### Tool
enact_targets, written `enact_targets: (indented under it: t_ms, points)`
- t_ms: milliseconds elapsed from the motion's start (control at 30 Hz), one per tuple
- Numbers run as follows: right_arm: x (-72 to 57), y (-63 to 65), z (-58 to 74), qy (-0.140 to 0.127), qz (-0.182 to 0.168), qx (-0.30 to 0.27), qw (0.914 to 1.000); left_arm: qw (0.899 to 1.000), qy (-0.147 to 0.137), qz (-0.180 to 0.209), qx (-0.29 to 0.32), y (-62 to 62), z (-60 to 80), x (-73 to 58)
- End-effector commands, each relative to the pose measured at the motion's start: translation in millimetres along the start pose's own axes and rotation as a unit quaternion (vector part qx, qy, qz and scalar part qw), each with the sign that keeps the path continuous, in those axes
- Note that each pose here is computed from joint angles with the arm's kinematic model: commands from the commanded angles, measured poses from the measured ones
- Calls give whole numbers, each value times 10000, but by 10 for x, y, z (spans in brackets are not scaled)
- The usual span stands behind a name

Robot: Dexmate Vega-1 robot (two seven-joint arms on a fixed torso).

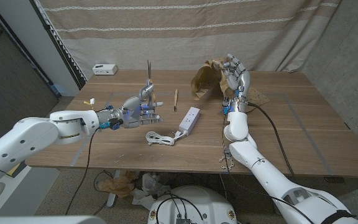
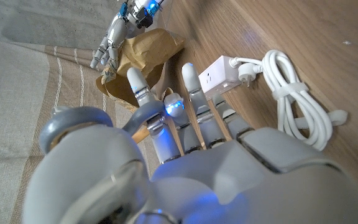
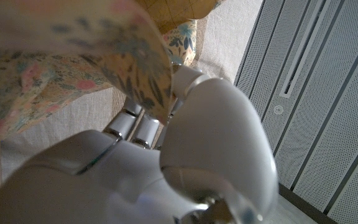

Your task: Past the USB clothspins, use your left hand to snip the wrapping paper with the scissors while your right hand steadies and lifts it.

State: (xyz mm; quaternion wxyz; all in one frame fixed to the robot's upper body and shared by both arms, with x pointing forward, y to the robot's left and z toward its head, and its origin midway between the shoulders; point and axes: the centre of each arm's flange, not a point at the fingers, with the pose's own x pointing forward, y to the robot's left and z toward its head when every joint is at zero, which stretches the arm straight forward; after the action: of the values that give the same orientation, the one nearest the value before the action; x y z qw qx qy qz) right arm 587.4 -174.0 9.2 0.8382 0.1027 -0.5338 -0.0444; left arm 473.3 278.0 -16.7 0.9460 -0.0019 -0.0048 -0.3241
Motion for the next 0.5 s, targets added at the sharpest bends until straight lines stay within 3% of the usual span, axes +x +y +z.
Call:
enact_targets:
  t_ms: [33,233,500]
  points:
    - [10,127,53,-229,29,350,9991,9997,112,-133,-194,-42,-60,52]
    - [59,195,62,-329,47,415,9986,9987,219,-314,-325,-83,-89,112]
    - [57,327,71,-530,230,-106,9983,9980,258,-444,-382,-106,-123,133]
